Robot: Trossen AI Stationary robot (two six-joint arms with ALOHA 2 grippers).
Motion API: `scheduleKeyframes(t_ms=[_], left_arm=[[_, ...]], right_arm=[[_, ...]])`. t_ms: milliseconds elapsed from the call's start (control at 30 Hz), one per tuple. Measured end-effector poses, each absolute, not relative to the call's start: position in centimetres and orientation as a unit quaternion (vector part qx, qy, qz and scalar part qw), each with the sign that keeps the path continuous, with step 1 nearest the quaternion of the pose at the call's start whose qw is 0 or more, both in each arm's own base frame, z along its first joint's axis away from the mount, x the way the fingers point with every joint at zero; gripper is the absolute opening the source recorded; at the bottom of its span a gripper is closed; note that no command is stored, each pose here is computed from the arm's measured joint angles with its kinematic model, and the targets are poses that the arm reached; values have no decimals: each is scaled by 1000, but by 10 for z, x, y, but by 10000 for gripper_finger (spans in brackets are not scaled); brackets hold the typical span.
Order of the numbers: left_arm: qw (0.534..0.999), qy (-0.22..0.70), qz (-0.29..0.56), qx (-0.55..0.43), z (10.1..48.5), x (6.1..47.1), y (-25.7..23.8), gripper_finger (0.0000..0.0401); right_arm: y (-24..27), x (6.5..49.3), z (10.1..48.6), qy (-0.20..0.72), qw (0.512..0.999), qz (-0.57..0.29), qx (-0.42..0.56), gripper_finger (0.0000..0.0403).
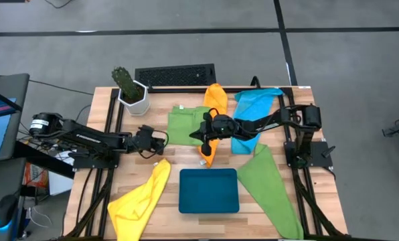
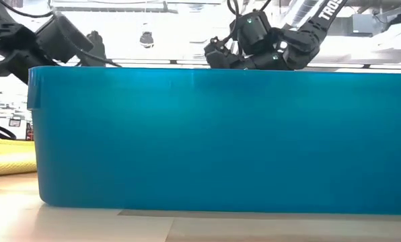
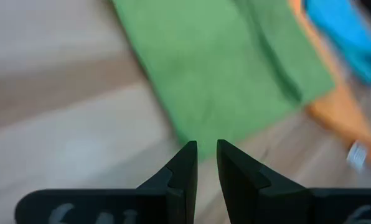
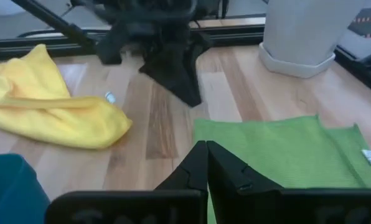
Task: Fold microfiber towels
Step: Fold the top green microfiber towel
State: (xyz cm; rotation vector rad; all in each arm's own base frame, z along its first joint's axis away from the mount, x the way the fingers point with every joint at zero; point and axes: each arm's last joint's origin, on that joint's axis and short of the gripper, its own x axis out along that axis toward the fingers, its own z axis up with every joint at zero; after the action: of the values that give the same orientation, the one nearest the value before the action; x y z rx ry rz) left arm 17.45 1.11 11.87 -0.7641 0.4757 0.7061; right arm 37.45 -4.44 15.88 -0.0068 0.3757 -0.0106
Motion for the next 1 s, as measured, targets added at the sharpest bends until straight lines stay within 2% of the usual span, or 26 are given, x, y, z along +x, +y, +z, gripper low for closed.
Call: scheduleKeyframes(t_ms=[233, 567, 700, 800, 900, 1000], left_arm=[[859, 218, 333, -321, 121, 176, 7, 63], [886, 227, 312, -256, 130, 183, 15, 138], [897, 258, 286, -215, 139, 195, 19, 141], [887, 315, 274, -198, 126, 196, 18, 141], [892, 326, 256, -180, 123, 208, 17, 141], [877, 358, 270, -169, 111, 208, 18, 141]], right_arm=[[-44, 375, 159, 187, 982, -6, -4, 30], [-44, 375, 159, 187, 982, -9, 8, 27], [-44, 374, 159, 189, 982, -8, 9, 29], [-44, 374, 159, 190, 982, -8, 10, 32], [-44, 374, 158, 192, 981, -8, 10, 31], [-44, 374, 157, 200, 980, -8, 13, 28]])
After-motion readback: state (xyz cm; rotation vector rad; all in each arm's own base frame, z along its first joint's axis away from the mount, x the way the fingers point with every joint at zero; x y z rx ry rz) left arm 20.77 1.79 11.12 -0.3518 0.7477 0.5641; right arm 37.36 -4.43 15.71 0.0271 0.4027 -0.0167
